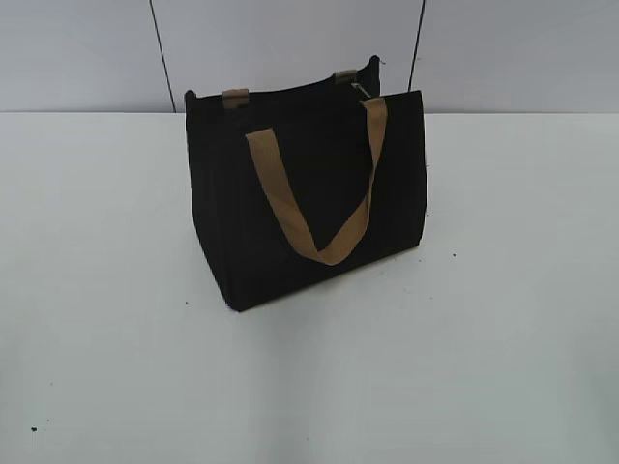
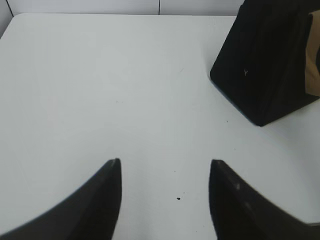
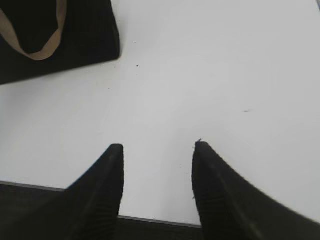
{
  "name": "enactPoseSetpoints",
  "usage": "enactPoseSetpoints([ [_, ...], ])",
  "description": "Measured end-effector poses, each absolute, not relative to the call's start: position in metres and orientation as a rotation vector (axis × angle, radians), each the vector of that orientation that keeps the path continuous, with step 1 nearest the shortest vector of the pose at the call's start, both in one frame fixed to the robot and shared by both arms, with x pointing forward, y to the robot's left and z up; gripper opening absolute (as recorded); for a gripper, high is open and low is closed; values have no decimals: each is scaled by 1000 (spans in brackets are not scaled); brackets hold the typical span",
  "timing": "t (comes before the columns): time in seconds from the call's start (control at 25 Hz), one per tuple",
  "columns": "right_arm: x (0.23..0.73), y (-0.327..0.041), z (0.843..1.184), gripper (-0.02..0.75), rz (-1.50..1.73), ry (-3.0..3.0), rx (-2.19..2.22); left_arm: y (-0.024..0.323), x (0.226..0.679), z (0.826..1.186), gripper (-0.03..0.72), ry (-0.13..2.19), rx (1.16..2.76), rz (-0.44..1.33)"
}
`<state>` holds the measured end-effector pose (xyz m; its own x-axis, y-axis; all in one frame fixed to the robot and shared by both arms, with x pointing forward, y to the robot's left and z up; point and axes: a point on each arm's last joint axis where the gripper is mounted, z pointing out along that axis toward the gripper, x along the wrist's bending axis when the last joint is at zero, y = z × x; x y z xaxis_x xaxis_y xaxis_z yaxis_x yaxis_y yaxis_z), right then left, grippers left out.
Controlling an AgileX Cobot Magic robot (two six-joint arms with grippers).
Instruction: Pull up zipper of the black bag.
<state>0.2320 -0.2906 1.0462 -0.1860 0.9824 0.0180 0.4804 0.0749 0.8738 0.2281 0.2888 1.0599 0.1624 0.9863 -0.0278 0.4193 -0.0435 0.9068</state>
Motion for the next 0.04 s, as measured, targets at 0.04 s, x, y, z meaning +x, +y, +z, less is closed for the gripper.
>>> enactPoseSetpoints([
  [0.04,232,-290,1046,346,1026,1715,1476,289,228,1060,427,1383,1600,851],
])
